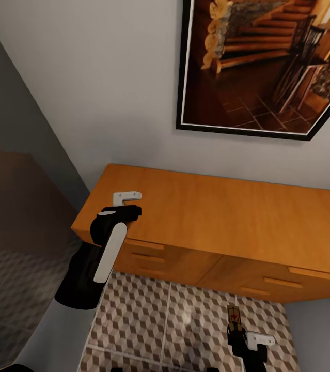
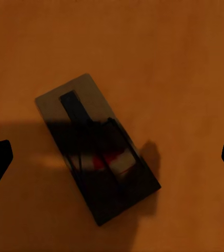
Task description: Take the four mousetraps from the cabinet in the bathroom and place them on the bathroom floor. Make sure all four end up on the same floor surface, and ensure that at least two of them are either under or directly next to the same bathroom sink.
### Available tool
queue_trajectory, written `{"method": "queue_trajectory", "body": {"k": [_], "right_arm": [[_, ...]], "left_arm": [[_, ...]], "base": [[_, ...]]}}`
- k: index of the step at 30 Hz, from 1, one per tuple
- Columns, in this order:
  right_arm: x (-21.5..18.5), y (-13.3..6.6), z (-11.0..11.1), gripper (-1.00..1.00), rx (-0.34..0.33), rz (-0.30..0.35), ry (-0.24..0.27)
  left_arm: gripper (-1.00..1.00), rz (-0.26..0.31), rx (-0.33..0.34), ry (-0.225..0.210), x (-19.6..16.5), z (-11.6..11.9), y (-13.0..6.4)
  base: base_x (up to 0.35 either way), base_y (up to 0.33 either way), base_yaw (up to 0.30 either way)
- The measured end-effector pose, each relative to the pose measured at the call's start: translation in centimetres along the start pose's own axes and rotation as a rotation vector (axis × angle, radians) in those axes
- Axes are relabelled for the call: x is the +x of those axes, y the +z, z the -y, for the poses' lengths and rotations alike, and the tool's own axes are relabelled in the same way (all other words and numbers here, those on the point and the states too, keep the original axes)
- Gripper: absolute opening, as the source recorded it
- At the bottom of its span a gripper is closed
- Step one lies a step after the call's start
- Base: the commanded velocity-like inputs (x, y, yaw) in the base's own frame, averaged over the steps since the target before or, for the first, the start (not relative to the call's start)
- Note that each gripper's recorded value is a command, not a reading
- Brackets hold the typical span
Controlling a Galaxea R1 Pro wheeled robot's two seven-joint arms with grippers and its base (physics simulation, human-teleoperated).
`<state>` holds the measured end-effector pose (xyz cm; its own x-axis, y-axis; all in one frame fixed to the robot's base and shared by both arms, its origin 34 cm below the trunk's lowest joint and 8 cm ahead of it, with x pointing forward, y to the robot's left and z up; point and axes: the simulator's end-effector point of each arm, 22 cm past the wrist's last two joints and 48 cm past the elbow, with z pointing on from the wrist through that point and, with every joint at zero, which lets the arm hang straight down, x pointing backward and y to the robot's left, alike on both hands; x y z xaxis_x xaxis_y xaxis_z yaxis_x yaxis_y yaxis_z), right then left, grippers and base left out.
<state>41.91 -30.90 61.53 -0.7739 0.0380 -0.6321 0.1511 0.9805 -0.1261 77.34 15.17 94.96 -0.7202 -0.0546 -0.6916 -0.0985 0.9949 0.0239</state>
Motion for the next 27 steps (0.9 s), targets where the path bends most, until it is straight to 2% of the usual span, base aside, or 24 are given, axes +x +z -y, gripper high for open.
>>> {"method": "queue_trajectory", "body": {"k": [27], "right_arm": [[0.48,0.01,0.03,-1.00,0.000,-0.010,-0.002]], "left_arm": [[1.00,-0.011,-0.002,0.002,0.58,-0.05,0.47]], "base": [[0.008,0.000,0.000]]}}
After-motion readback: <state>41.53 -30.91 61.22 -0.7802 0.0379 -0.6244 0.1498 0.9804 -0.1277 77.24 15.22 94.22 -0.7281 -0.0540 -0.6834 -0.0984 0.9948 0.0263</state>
